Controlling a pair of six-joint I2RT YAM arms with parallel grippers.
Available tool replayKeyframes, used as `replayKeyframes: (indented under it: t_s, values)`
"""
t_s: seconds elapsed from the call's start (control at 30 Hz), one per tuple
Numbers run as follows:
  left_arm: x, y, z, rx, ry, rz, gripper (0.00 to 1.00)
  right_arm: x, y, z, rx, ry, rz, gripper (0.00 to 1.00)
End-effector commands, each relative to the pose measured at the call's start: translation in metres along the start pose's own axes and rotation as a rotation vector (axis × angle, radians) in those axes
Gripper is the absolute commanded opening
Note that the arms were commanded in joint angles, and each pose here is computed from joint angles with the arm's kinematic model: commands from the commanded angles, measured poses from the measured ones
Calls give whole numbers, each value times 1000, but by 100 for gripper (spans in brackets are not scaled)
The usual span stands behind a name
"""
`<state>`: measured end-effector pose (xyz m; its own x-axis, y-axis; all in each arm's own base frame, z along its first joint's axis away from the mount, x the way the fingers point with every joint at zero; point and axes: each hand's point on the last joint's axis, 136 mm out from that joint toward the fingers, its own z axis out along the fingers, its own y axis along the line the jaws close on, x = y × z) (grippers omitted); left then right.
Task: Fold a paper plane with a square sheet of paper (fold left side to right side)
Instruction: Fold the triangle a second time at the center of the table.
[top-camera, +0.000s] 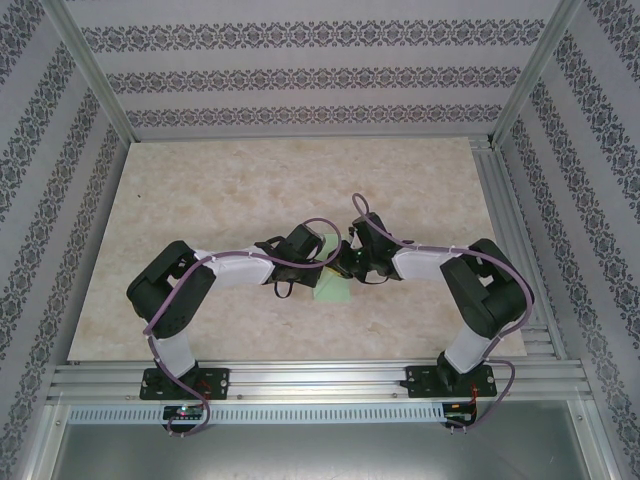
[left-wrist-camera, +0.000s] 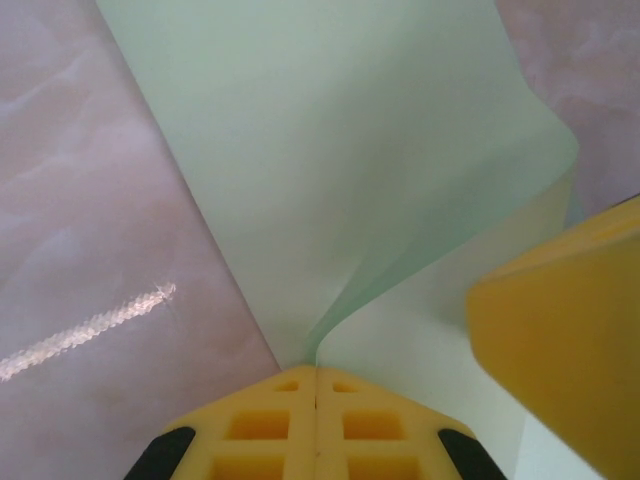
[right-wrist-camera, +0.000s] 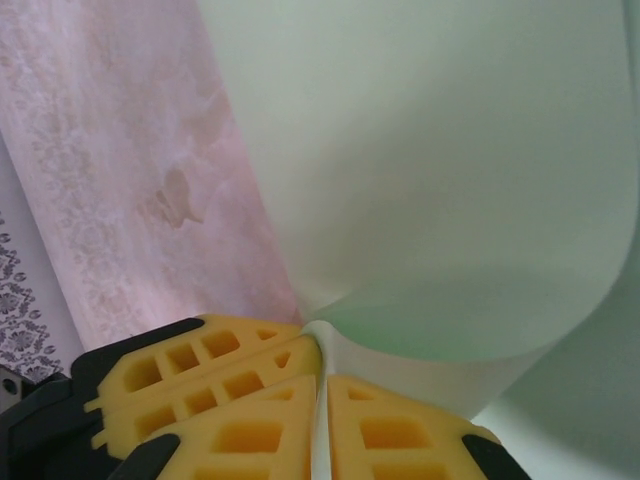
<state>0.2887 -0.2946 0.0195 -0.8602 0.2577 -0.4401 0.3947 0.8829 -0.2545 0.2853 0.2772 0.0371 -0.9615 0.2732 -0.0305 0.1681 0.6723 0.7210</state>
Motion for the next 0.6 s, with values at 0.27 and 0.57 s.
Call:
replayKeyframes:
  t_s: [0.27,0.57]
  values:
    - [6,6,6,-3,19,-8,0,2,-5,8,20,6,-15,12]
    - [1,8,4,-17,-1,-31,0,4,-11,12,27,13,-11,12]
